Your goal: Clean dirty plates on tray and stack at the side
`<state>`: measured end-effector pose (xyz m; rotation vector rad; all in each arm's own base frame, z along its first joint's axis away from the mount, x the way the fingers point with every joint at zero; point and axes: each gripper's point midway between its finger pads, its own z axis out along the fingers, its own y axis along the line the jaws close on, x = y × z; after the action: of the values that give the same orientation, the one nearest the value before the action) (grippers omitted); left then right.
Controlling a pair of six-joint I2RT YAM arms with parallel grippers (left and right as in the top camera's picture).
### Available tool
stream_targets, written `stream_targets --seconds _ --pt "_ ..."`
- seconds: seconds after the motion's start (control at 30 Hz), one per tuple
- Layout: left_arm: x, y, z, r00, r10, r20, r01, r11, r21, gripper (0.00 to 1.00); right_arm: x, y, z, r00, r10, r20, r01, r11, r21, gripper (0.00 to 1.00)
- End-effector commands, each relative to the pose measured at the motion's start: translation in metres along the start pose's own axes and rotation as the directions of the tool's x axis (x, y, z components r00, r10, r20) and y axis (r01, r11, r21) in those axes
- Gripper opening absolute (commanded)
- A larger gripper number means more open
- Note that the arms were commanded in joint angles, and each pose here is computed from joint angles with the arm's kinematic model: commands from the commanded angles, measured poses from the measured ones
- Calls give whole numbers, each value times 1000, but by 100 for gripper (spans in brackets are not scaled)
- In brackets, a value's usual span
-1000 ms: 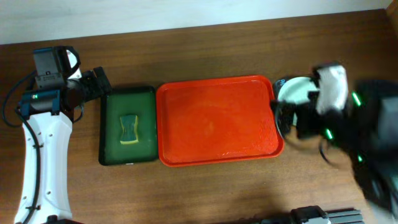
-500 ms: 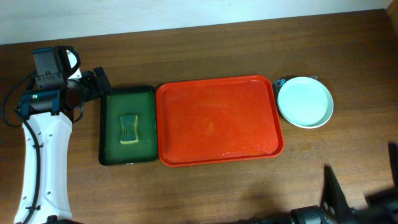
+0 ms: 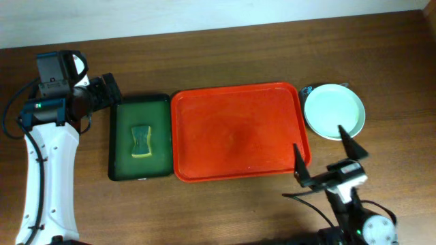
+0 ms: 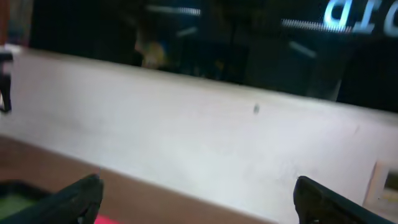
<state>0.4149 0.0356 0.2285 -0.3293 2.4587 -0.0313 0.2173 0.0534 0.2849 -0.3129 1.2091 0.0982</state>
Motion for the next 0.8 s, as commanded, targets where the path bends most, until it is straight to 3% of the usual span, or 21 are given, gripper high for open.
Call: stream_targets --seconds 0.0,0.3,0.77 --pt "-8 0 -9 999 -14 31 14 1000 -2 99 38 5 -2 998 14 -68 -14 1000 -7 98" --pt "-8 0 -9 999 -14 31 14 1000 -2 99 123 19 -19 926 73 -369 -89 996 -25 98" --pt "-8 0 -9 999 -14 31 14 1000 -2 99 123 19 -19 925 74 -372 -89 996 -26 98"
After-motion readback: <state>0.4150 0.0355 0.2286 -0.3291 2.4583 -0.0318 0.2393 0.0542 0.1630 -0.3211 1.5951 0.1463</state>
